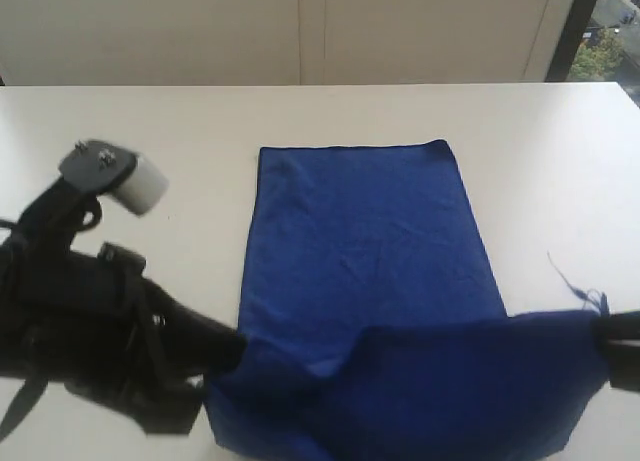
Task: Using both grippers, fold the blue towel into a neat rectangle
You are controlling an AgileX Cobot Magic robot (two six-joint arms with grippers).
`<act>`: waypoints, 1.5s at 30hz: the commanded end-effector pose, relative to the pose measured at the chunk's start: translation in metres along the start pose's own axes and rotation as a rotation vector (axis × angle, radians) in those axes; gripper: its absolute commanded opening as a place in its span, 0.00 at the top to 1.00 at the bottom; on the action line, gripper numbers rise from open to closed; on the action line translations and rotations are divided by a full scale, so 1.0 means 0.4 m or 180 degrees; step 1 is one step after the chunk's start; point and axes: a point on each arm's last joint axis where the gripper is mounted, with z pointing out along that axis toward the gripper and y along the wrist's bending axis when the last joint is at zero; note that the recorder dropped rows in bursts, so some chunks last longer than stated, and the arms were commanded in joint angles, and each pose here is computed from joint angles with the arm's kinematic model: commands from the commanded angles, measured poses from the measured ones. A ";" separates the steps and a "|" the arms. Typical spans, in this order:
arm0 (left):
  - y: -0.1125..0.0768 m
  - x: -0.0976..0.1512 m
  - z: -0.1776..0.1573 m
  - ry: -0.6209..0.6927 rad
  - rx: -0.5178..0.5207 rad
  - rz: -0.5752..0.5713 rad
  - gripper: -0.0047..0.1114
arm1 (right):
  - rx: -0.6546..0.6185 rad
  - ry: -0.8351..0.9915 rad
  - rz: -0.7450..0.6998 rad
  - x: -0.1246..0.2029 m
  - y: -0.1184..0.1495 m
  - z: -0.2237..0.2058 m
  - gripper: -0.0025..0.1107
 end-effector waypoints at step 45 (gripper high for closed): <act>0.207 -0.339 0.134 -0.0662 -0.0974 0.0475 0.96 | 0.1064 -0.0707 -0.0723 -0.406 0.003 0.248 0.98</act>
